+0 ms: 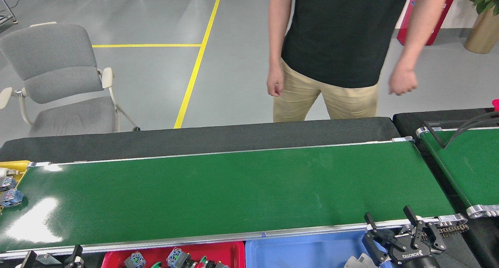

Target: Pick switch part from conveyor to tray

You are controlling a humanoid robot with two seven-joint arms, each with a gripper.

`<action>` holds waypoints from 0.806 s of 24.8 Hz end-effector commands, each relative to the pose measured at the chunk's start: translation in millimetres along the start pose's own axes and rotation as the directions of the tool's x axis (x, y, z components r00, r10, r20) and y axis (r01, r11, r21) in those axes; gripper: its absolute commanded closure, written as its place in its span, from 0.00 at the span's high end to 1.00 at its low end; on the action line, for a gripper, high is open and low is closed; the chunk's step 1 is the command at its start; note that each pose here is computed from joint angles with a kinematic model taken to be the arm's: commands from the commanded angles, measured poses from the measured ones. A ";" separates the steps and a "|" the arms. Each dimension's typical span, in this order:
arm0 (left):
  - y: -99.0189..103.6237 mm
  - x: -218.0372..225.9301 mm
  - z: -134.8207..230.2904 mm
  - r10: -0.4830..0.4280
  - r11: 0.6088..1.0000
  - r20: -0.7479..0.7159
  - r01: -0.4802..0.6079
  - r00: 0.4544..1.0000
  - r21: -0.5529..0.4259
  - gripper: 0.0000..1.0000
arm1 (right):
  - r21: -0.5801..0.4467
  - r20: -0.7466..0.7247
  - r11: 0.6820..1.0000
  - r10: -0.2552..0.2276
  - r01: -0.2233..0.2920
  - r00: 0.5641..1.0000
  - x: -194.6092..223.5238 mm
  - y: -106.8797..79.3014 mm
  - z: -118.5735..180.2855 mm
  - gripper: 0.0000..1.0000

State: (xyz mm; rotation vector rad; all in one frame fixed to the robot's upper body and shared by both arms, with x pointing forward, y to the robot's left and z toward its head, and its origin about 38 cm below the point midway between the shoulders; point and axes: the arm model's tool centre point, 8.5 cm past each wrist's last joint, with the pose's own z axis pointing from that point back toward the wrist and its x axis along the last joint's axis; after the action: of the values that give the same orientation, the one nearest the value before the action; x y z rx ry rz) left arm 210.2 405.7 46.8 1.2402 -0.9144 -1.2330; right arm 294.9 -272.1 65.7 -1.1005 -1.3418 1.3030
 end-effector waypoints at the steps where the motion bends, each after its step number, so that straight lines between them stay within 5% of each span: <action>1: 2.8 -3.4 5.9 -0.009 1.000 -0.010 0.009 1.000 0.005 1.00 | -0.014 0.029 1.000 0.006 -0.006 1.000 6.1 -4.9 -2.4 0.96; 20: 22.0 16.3 -20.3 0.000 0.997 0.043 -0.004 0.999 0.074 1.00 | 0.027 -0.068 0.999 -0.016 0.018 0.998 -0.5 10.1 15.6 0.96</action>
State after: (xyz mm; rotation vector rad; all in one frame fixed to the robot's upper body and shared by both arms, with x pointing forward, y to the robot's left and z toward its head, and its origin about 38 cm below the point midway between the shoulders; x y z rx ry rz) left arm 233.7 389.1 56.4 1.2510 -0.9926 -1.2352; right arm 280.0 -275.6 50.9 -1.0881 -1.2628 1.2763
